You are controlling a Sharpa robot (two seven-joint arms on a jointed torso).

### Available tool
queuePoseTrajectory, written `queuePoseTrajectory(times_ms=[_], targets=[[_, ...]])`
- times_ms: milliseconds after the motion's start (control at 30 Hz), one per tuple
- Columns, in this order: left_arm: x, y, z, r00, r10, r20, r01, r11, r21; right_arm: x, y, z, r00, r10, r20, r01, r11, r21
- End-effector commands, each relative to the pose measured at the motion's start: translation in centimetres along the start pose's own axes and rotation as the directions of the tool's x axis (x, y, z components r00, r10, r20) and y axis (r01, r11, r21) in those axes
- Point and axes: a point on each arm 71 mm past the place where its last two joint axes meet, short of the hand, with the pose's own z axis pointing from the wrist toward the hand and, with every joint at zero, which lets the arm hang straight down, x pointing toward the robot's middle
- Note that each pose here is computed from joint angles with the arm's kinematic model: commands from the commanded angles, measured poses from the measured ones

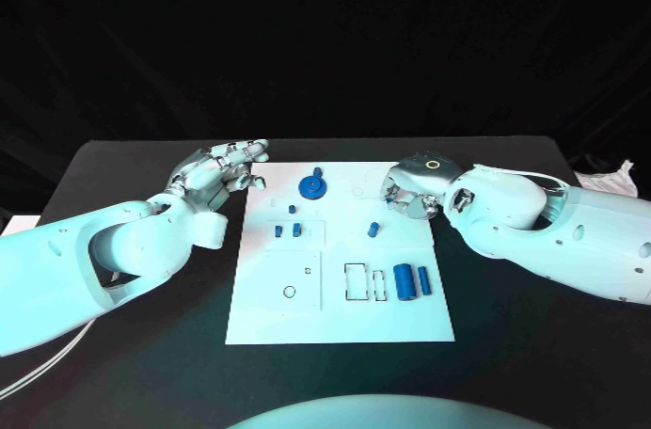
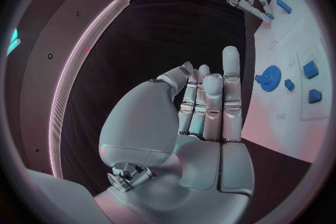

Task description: Assemble the parts on the task board

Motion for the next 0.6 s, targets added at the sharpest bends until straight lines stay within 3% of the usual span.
queuePoseTrajectory(times_ms=[33,367,600], targets=[[0.23,-0.03,0.00,1.000,-0.003,-0.024,0.003,1.000,0.005,-0.4,0.0,-0.1,0.999,0.003,0.033,-0.003,1.000,0.006],[0.03,-0.06,-0.04,1.000,-0.001,-0.018,0.001,1.000,0.004,-0.8,-0.2,-0.7,0.999,0.028,0.023,-0.028,1.000,0.008],[-0.15,-0.11,-0.06,1.000,0.002,-0.012,-0.002,1.000,0.006,-2.0,0.9,-1.5,0.996,0.054,0.069,-0.052,0.998,-0.028]])
